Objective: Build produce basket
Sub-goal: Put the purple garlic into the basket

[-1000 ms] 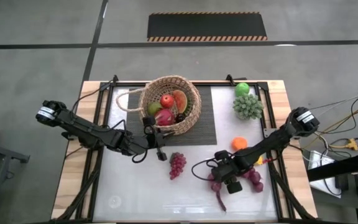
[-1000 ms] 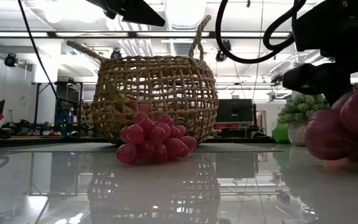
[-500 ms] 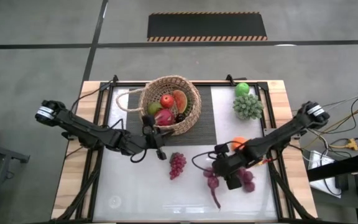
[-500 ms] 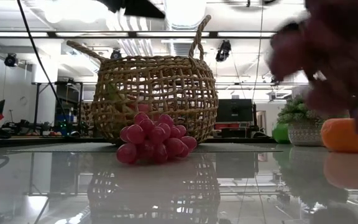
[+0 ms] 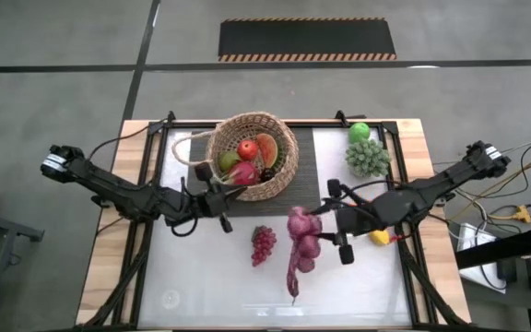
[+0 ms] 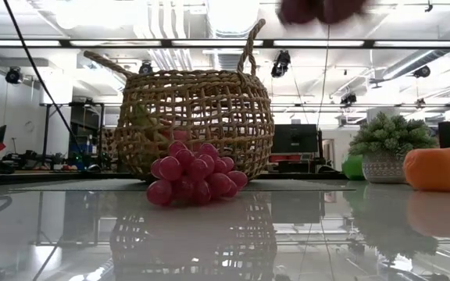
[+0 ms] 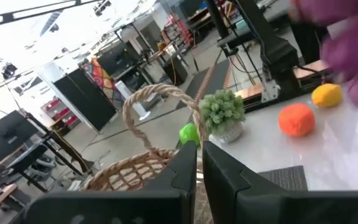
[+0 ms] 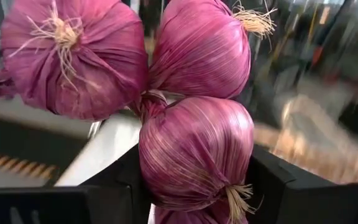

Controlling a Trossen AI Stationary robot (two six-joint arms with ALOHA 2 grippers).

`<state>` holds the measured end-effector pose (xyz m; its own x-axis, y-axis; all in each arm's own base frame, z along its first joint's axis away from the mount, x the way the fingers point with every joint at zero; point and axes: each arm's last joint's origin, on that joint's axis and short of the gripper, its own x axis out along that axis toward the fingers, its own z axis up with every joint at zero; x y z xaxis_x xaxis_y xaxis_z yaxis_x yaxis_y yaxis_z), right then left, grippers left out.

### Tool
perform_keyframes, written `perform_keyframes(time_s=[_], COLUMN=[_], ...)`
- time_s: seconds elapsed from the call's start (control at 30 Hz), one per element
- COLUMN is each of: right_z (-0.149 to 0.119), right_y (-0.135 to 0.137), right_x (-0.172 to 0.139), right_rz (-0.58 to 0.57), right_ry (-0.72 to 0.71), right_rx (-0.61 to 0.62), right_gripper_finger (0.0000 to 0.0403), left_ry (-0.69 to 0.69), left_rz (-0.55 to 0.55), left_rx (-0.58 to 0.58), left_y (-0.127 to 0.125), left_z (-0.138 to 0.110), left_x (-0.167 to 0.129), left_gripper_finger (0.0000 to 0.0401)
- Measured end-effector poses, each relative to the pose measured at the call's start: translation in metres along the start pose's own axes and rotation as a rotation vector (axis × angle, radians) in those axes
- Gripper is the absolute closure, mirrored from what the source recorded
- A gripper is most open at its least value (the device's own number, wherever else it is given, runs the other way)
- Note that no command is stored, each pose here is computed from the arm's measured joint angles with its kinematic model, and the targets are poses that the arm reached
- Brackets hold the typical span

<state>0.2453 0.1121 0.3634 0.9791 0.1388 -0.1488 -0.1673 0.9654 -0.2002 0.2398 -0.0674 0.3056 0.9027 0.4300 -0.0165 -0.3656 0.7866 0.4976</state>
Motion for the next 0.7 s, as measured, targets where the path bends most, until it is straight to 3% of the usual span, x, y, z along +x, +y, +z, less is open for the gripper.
perform_keyframes(time_s=[0.23,0.47,0.7], right_z=[0.027,0.042,0.042], right_y=[-0.007,-0.038,-0.090], right_x=[0.012,0.052,0.097], right_rz=[-0.113,-0.267,-0.497], right_ry=[-0.285,-0.279,-0.161], right_rx=[-0.205,-0.330,-0.387], right_gripper_finger=[0.0232,0.0232,0.0232], left_ry=[-0.055,-0.106,-0.116], left_rz=[0.029,0.059,0.062], left_rx=[-0.056,-0.121,-0.130], left_y=[0.008,0.021,0.025], left_z=[-0.010,-0.012,-0.012], left_x=[-0.013,-0.024,-0.028], left_gripper_finger=[0.0391,0.0391,0.0391])
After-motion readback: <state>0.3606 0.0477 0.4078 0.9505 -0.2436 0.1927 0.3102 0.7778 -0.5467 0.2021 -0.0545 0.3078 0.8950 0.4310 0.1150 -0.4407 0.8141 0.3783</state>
